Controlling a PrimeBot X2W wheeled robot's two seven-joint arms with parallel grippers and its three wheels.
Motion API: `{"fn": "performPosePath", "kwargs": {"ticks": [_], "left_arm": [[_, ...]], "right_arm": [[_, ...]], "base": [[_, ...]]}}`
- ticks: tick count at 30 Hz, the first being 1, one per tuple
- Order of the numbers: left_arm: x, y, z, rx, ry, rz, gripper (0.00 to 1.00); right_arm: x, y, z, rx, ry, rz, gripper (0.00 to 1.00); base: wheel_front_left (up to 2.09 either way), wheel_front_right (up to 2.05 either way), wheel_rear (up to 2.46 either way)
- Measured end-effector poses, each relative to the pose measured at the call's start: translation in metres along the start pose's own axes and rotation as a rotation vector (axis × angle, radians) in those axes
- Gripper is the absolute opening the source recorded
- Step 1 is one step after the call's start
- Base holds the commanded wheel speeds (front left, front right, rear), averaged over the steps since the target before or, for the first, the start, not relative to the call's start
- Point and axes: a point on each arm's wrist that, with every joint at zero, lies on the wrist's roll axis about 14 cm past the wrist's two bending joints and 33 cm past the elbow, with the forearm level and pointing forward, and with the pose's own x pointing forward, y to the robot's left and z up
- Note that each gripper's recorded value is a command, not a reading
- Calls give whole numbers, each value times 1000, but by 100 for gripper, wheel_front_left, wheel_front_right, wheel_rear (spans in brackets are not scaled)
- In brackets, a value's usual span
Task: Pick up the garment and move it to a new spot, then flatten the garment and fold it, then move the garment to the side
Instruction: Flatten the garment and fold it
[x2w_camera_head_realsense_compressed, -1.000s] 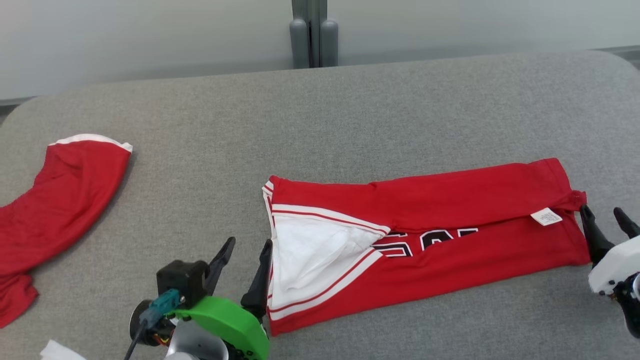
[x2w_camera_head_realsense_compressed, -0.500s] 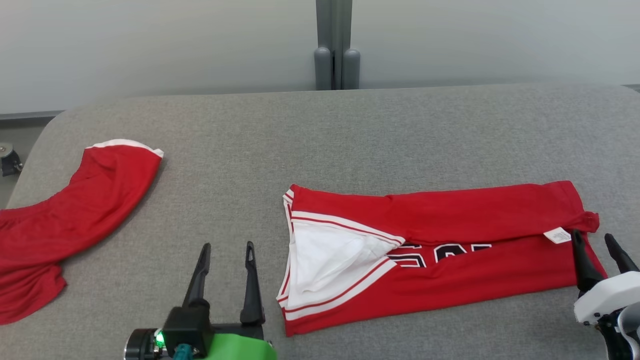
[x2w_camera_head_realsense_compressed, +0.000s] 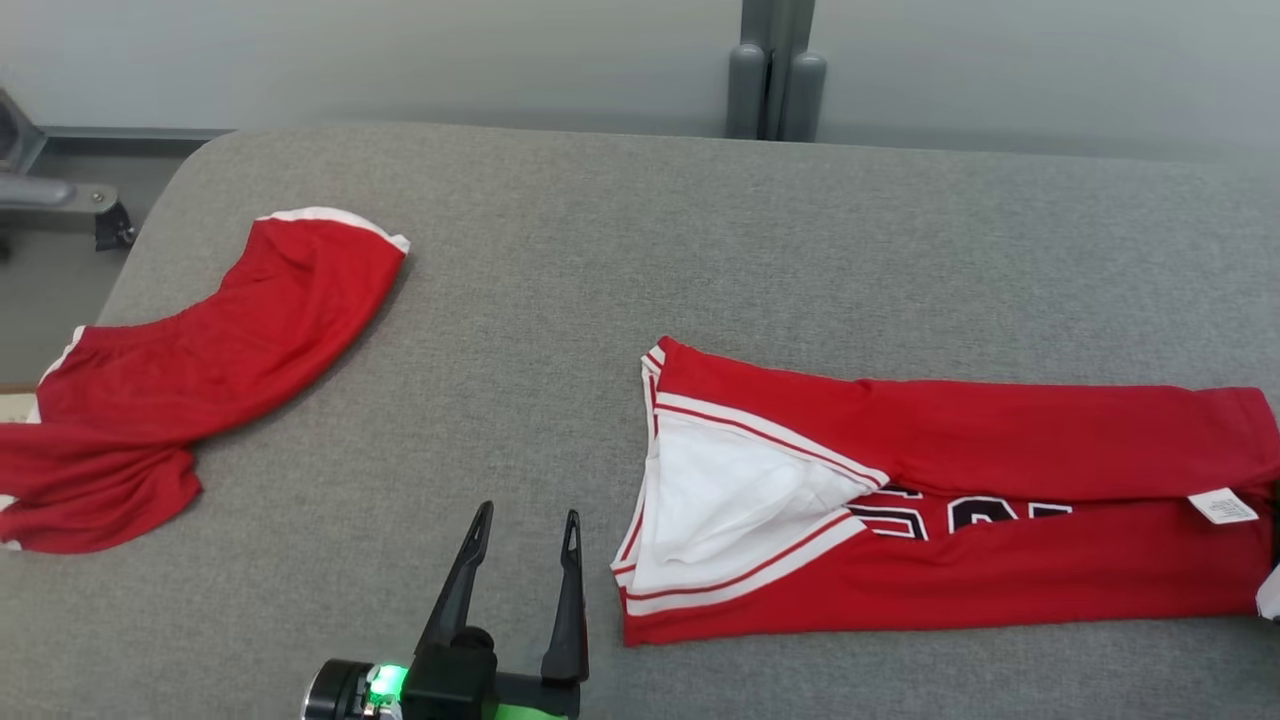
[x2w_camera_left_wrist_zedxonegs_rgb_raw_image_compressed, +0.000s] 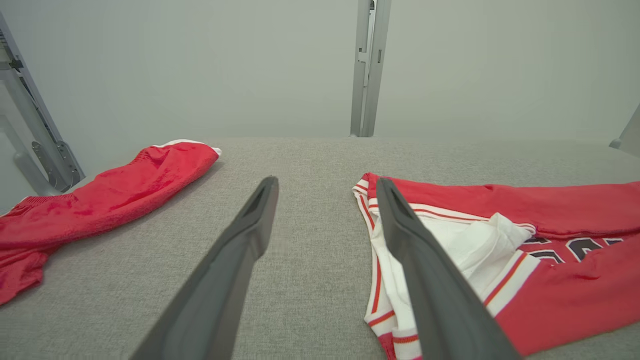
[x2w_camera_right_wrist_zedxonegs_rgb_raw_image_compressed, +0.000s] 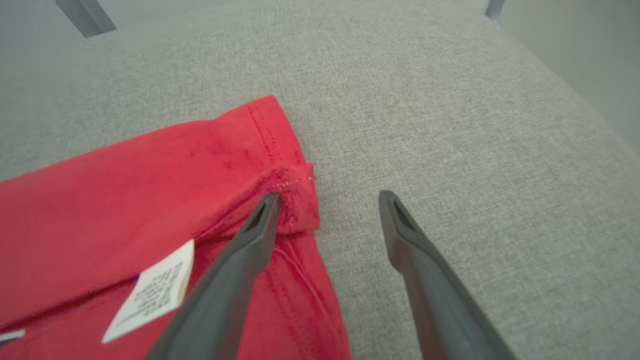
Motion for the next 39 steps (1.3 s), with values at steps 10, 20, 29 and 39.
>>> {"fn": "performPosePath", "kwargs": {"ticks": [10, 20, 29, 39], "left_arm": [[2, 13, -7, 7, 21, 46, 100], [11, 3, -10, 12, 26, 2, 100], [20, -11, -14, 15, 31, -59, 100], [22, -24, -11, 5, 18, -108, 100]], "right_arm": [[11, 24, -43, 25, 155, 26, 0], [10, 2, -31, -33, 138, 3, 0], [6, -46, 31, -175, 13, -62, 0], [-11, 6, 105, -260, -211, 66, 0]], "base": [[0, 0, 0], [0, 0, 0], [0, 0, 0], [0, 0, 0]]}}
